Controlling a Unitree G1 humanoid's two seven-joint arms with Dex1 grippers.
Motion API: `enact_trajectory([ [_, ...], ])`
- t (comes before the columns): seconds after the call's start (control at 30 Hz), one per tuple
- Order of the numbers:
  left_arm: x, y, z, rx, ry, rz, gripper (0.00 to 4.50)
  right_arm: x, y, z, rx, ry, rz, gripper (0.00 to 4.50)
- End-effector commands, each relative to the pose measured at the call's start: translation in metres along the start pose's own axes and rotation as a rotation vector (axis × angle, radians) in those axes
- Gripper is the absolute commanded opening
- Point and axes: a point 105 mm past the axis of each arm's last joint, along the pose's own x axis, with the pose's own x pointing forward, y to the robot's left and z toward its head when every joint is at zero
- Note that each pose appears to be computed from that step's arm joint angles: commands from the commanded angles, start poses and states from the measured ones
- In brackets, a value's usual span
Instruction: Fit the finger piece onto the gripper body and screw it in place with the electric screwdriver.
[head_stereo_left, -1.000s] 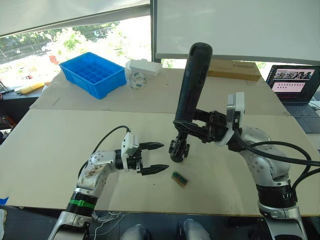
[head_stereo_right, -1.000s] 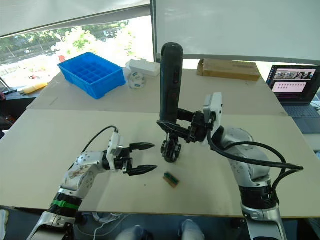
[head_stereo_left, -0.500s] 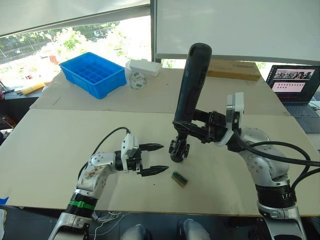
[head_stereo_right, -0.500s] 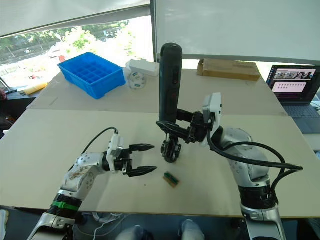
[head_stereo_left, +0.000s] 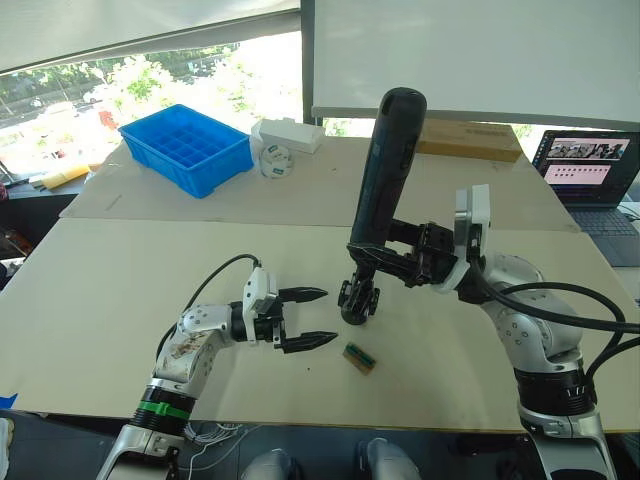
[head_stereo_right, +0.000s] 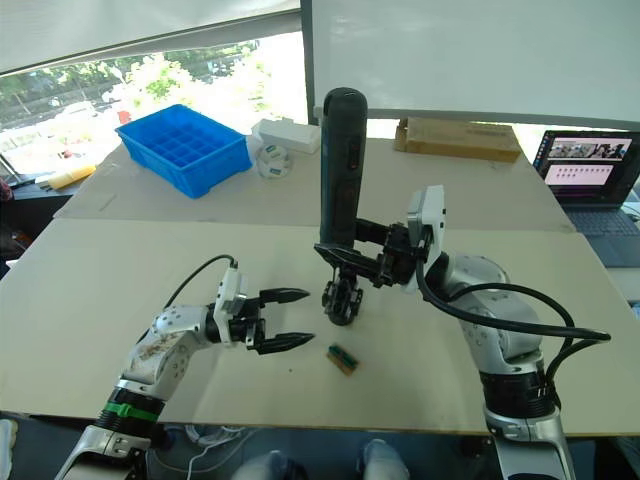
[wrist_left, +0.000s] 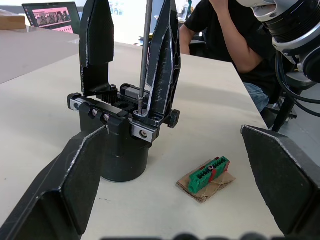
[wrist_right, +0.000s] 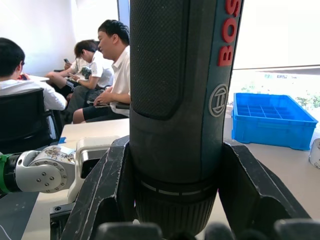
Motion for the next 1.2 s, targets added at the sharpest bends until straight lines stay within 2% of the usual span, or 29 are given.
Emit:
enact_trajectory([
  [0.03,0.0025,-0.0018,0.0103,0.032,-0.016,-0.016,4.50,-0.0026,-0.0013,0.0173,-0.076,-0.039,-0.002,1.91],
  [1.2,0.0055,-0.0034,0.0116,0.032,-0.016,-0.015,4.50,-0.0026,-0.0024,0.0190,-0.083,-0.041,0.004,1.91],
])
